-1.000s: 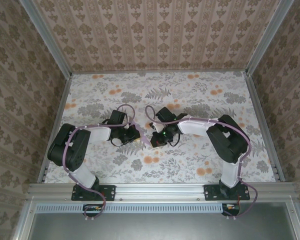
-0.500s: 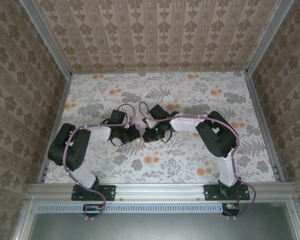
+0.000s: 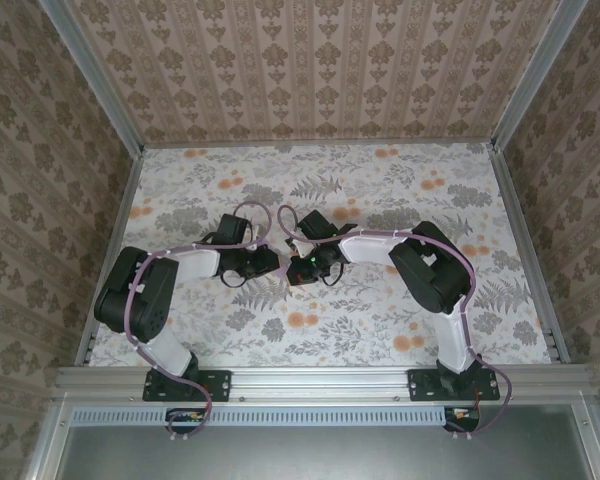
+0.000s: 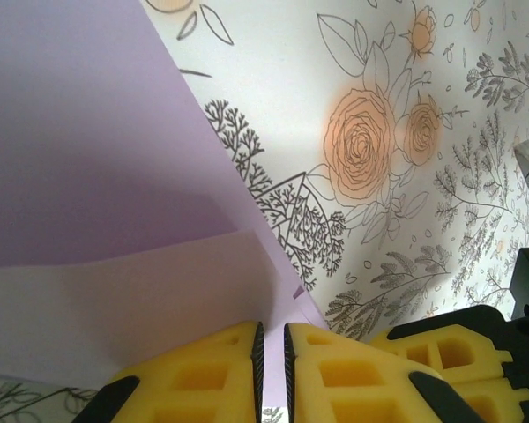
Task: Fold a paper plane with a square sheet of paper (pick it up from the middle)
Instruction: Fold the wing for the fifth time at the center of the table.
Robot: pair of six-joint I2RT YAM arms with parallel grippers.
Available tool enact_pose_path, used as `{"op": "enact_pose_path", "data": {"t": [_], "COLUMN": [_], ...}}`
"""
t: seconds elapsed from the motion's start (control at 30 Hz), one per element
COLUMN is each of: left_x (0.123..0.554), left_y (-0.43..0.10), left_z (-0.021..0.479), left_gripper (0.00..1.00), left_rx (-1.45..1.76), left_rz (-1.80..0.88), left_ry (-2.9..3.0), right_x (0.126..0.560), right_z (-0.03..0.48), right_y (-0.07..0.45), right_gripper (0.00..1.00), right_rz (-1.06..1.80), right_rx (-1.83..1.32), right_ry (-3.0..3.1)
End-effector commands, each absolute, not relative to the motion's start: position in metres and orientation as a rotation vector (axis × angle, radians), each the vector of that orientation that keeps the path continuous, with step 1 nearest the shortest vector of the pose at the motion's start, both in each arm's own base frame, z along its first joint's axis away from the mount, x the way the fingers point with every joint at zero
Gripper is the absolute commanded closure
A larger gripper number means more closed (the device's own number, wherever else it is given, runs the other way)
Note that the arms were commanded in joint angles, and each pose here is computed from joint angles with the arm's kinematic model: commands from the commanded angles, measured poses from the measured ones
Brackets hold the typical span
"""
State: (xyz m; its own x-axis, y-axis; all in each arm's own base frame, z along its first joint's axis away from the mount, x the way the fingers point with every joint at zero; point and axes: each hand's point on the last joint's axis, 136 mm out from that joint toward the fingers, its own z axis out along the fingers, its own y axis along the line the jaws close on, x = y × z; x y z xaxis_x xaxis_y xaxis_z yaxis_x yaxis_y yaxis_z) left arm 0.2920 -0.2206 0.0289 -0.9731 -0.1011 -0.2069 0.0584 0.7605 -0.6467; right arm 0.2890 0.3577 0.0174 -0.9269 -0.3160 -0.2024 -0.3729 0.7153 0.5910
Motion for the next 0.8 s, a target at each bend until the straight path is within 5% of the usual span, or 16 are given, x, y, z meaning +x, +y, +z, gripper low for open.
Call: {"op": "enact_pose_path", "data": {"t": [0.0,0.77], "left_x": [0.301,0.332], "left_y": [-0.217,-0.139], "left_z": [0.03,0.004], "left_gripper": [0.83,0.84], "left_rx": [-0.008,-0.266], "left_rz": [-0.984,-0.832], "left_ry": [2.711,2.732], "right_x": [0.283,0.246], "right_z": [-0.006,-0.026], "right_y": [0.342,0.304], "right_gripper": [1.0,1.0], "right_rz": [0.898,0.836], "right_rx": [-0.534,-0.533], "right_ry": [2.919,3.058]}}
